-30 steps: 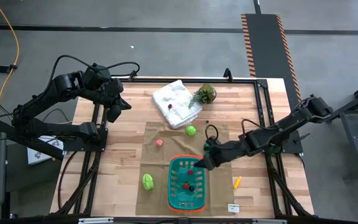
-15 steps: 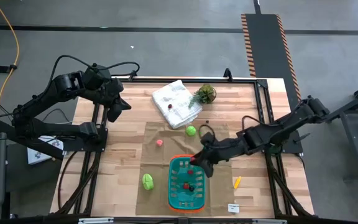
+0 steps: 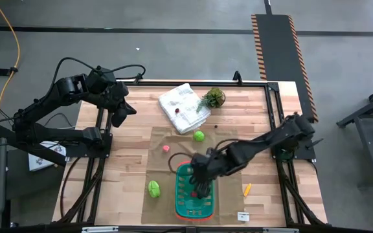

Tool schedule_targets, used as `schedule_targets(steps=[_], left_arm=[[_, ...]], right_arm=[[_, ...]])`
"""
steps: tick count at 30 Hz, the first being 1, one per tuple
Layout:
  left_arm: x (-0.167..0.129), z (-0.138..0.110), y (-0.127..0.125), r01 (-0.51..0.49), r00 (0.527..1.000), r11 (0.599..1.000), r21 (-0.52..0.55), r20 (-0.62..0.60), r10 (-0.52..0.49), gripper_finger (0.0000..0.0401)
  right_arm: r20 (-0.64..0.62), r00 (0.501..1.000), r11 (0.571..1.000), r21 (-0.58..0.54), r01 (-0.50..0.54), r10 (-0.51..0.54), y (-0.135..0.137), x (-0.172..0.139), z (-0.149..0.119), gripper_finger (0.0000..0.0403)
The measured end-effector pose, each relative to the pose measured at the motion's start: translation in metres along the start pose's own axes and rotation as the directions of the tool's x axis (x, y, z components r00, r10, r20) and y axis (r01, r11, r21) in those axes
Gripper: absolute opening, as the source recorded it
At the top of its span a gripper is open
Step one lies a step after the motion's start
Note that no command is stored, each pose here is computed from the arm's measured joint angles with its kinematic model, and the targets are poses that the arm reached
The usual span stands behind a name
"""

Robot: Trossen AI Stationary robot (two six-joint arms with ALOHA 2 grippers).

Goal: Pick and placing Produce into tupperware
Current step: Put the bottom red cherry into the blue bin, then put the red cherry into the blue bin

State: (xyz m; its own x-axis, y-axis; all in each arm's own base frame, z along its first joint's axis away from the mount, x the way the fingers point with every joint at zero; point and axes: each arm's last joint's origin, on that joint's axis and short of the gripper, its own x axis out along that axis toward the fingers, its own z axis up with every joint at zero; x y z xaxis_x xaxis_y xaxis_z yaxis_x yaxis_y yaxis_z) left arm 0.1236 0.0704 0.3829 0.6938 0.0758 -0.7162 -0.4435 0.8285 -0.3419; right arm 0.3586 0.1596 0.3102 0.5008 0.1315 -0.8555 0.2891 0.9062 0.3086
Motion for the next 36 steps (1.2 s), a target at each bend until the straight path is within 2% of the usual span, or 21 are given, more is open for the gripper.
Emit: schedule_targets(steps=[6, 17, 26, 31, 34, 36], left_arm=[[0.0, -0.005, 0.0, 0.019, 0.999, 0.999, 0.031, -0.048, -0.017, 0.0001], [-0.001, -0.012, 0.001, 0.012, 0.993, 0.999, 0.044, -0.122, -0.007, 0.0001], [-0.001, -0.012, 0.001, 0.013, 0.993, 0.999, 0.047, -0.12, -0.007, 0.0001], [-0.001, -0.012, 0.001, 0.012, 0.993, 0.999, 0.045, -0.119, -0.007, 0.0001], [0.0, -0.009, 0.001, 0.015, 0.996, 0.998, 0.055, -0.088, -0.01, 0.0001], [0.002, -0.003, 0.0, 0.018, 0.999, 0.997, 0.07, -0.049, -0.015, 0.0001]], right_arm=[[-0.118, 0.993, 1.0, -0.001, -0.009, 0.009, 0.005, 0.038, -0.005, 0.0094], [-0.225, 0.972, 0.997, 0.064, -0.048, 0.061, 0.011, 0.088, -0.013, 0.0101], [-0.225, 0.972, 0.995, 0.093, -0.043, 0.063, 0.011, 0.089, -0.013, 0.0165], [-0.218, 0.974, 0.996, 0.08, -0.039, 0.056, 0.011, 0.089, -0.013, 0.0176], [-0.157, 0.987, 0.997, 0.074, -0.018, 0.03, 0.011, 0.078, -0.009, 0.0176], [-0.063, 0.998, 0.998, 0.07, 0.01, -0.006, 0.011, 0.063, -0.002, 0.0177]])
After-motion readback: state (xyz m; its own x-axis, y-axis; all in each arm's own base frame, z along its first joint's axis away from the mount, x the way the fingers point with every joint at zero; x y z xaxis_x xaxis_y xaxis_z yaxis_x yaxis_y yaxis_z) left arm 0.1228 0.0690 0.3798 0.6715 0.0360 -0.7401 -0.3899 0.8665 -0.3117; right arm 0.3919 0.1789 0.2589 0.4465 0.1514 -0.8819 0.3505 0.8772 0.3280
